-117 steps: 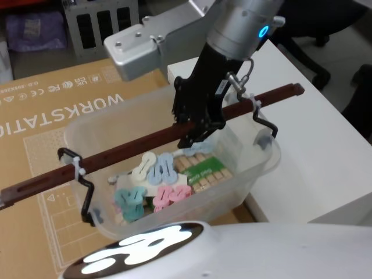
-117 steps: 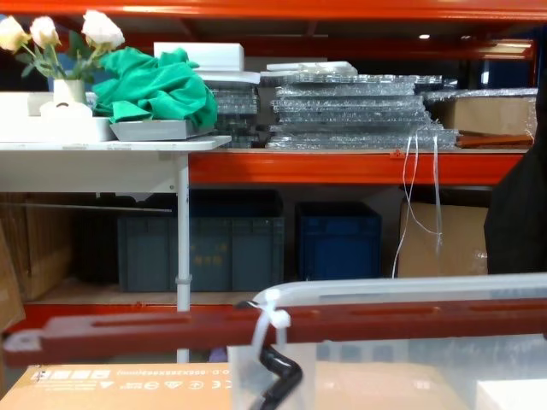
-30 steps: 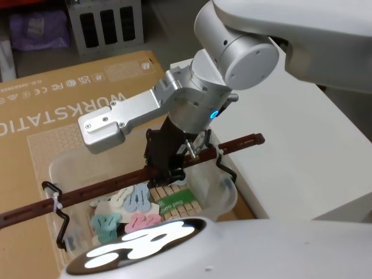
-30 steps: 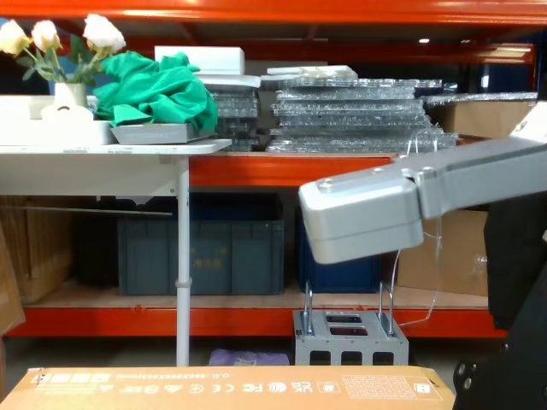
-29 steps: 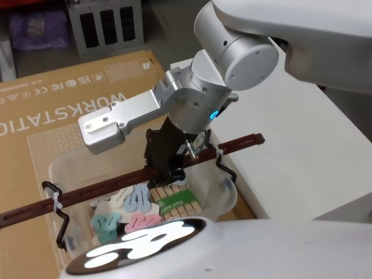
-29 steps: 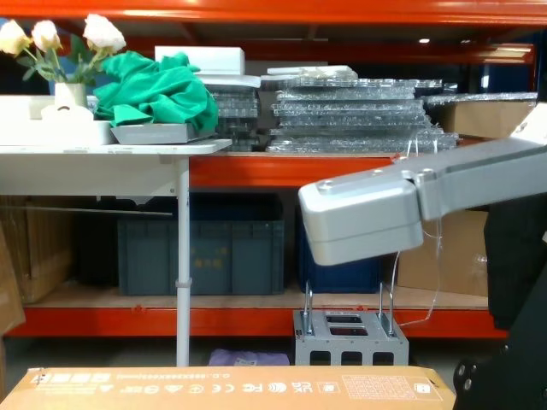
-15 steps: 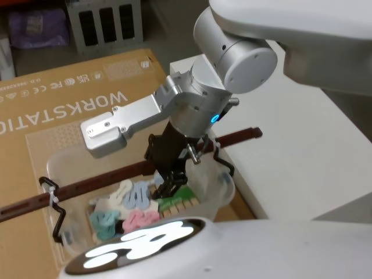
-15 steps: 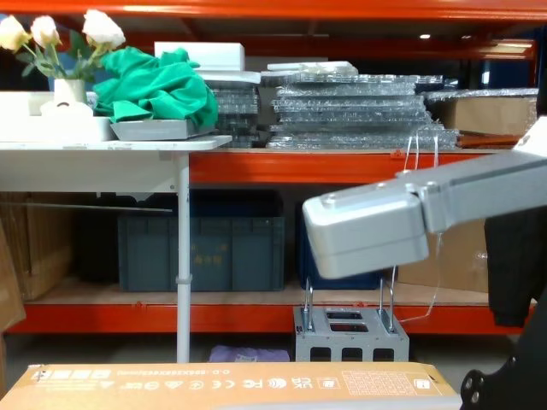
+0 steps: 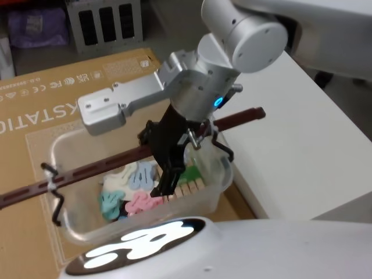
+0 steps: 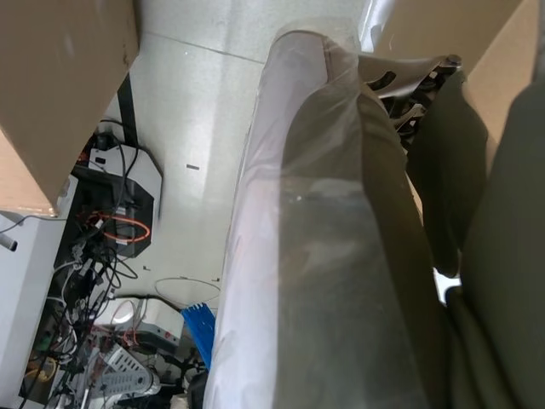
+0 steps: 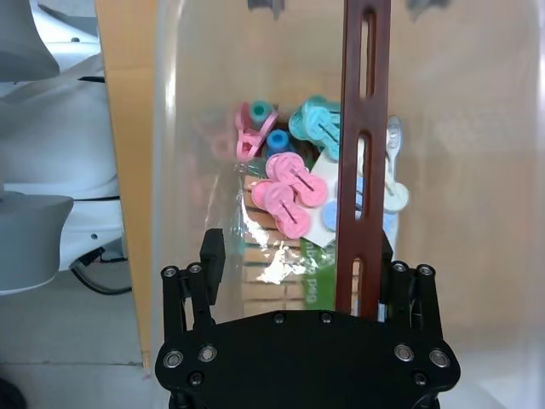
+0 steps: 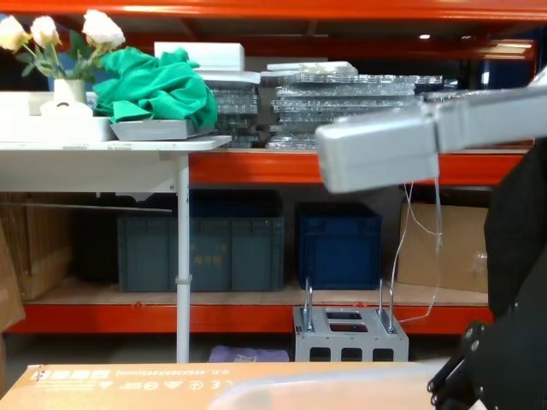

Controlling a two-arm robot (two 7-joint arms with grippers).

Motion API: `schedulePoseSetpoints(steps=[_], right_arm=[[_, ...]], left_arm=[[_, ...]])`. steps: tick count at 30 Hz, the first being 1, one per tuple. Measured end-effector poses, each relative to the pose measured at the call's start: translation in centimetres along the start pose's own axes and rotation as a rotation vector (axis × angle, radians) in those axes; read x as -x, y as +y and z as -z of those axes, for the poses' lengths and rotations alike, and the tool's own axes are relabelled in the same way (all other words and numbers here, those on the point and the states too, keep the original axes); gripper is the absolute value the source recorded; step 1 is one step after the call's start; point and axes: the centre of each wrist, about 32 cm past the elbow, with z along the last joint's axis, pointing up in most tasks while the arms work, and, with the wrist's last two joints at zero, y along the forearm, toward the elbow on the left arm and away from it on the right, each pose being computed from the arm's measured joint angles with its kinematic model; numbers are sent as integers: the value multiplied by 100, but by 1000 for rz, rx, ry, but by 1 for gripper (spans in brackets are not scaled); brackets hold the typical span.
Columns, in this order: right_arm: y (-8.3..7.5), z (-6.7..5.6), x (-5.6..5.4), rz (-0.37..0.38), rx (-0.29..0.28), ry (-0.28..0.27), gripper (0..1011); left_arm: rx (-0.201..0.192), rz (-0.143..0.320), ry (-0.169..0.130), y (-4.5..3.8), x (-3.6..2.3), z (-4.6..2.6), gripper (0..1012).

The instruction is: Use one hand to grasp the basket and place it at the designated location.

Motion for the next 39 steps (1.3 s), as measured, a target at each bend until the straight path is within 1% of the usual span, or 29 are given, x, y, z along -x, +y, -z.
schedulePoseSetpoints(steps=[1, 2, 7, 14, 17, 22, 23, 26, 27, 30, 39], right_arm=[[-12, -1, 0, 3, -1, 0, 958], [-20, -3, -2, 6, -3, -1, 1001], [-50, -11, -6, 11, -5, -2, 1001], [-27, -23, 9, 3, -8, -1, 1000], [-58, -27, 23, 8, -6, 1, 1000], [-225, -15, 55, 44, 4, 7, 1000], [-279, -11, 64, 56, 7, 9, 1000], [-349, -6, 79, 72, 12, 11, 1000], [-407, -6, 91, 84, 15, 11, 1000], [-517, -8, 124, 107, 23, 13, 1000], [-753, -10, 213, 156, 34, 21, 1000]], left_arm=[[0, 0, 0, 0, 0, 1, 0], [0, 0, 0, 0, 0, 1, 0], [0, 0, 0, 0, 0, 0, 0], [0, 0, 0, 0, 0, 1, 0], [0, 0, 0, 0, 0, 0, 0], [0, 0, 0, 0, 0, 1, 0], [0, 0, 0, 0, 0, 1, 0], [0, 0, 0, 0, 0, 0, 0], [0, 0, 0, 0, 0, 0, 0], [0, 0, 0, 1, 0, 1, 0], [0, 0, 0, 0, 0, 1, 0]])
